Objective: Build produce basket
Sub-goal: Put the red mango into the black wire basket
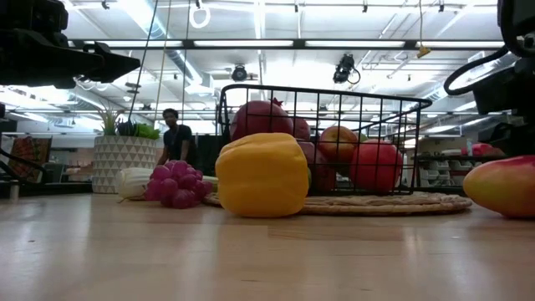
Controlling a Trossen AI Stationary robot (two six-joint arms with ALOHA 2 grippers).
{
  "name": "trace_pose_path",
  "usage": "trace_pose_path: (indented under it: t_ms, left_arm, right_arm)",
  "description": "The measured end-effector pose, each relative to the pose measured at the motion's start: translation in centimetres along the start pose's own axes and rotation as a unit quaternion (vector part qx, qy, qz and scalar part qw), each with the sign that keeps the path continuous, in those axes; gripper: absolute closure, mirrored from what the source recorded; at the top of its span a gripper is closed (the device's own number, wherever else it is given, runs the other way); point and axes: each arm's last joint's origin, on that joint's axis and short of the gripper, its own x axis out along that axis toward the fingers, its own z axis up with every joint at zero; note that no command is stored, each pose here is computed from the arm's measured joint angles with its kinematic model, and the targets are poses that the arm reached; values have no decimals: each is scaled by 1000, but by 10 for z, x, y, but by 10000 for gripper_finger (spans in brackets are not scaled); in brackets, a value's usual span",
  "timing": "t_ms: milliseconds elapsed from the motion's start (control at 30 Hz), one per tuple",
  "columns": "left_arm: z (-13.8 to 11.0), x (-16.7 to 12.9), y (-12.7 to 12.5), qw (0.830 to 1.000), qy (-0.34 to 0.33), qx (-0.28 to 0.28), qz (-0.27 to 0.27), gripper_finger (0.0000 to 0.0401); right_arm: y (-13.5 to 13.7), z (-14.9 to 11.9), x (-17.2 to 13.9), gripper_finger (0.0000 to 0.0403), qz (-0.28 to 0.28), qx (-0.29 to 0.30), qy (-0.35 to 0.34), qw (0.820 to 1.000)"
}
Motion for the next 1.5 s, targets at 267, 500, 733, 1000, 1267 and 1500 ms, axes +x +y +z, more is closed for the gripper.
trace_pose_path:
  t_ms: [267,500,733,1000,1267,1500]
  left_arm:
    - [0,0,0,1000,0,0,0,1]
    - [0,0,0,1000,0,0,0,1]
    - [0,0,0,1000,0,0,0,1]
    - [0,0,0,1000,0,0,0,1]
    - [0,0,0,1000,0,0,0,1]
    - [0,0,0,1000,0,0,0,1]
  right_arm:
    - [0,0,0,135,2,1,3,1000]
    - [1,-1,0,173,16,1,13,1000]
    - [1,-1,0,199,18,0,15,1000]
    - [1,0,0,218,11,13,5,1000]
    - [1,0,0,224,11,13,5,1000]
    - [1,0,0,248,11,13,5,1000]
